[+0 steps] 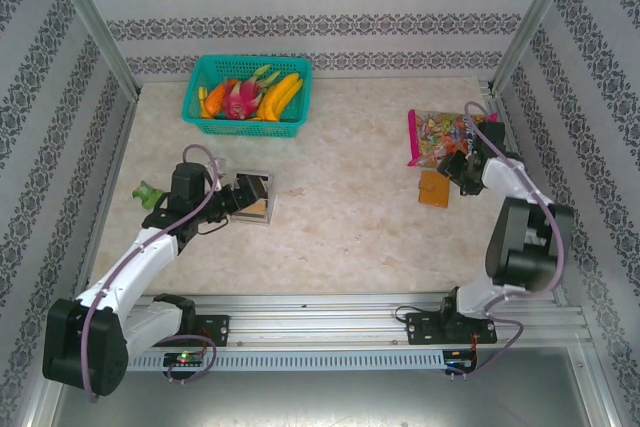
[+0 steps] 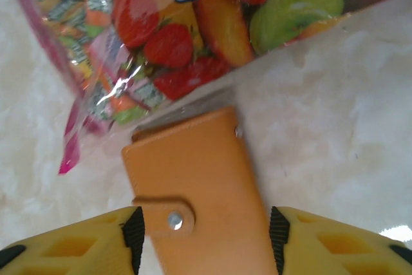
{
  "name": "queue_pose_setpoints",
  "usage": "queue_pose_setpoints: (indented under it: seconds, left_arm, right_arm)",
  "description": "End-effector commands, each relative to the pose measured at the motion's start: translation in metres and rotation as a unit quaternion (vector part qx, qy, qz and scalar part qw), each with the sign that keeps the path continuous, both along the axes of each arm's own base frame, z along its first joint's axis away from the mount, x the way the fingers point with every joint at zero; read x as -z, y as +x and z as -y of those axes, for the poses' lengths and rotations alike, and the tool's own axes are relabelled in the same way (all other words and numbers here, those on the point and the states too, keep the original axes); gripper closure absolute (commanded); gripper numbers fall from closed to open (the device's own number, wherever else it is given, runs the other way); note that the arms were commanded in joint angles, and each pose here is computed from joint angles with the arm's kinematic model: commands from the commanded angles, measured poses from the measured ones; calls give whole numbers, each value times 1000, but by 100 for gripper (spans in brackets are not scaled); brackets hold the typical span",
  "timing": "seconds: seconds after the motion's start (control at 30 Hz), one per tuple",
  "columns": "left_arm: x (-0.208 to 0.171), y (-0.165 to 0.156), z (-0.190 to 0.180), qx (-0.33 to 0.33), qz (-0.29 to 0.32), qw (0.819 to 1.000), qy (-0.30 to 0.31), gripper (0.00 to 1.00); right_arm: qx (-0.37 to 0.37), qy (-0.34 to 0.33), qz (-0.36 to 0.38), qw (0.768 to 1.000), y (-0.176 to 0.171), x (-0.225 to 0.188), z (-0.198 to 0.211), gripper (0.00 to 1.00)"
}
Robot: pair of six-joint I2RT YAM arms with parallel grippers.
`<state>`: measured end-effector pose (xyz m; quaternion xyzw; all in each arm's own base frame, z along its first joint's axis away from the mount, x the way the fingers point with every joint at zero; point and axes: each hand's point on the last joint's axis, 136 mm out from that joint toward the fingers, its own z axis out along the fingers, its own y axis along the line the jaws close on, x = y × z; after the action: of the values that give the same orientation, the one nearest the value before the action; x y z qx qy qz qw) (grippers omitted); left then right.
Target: Put the credit cards into the card holder
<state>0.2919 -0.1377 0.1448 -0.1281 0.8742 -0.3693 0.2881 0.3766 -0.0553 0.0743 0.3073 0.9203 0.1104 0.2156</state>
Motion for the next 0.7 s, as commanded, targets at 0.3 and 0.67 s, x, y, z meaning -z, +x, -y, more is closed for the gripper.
queue_pose_setpoints:
  seconds: [0.3,0.67]
  left_arm:
    - [39,-49,-17,-50,-29,997,48,0]
    - [61,-22,-8,-73,-33,997,14,0]
  right_arm:
    - [-71,32,-49,996,29,31,-23,46]
    - [-112,55,-102,987,3,52,-64,54]
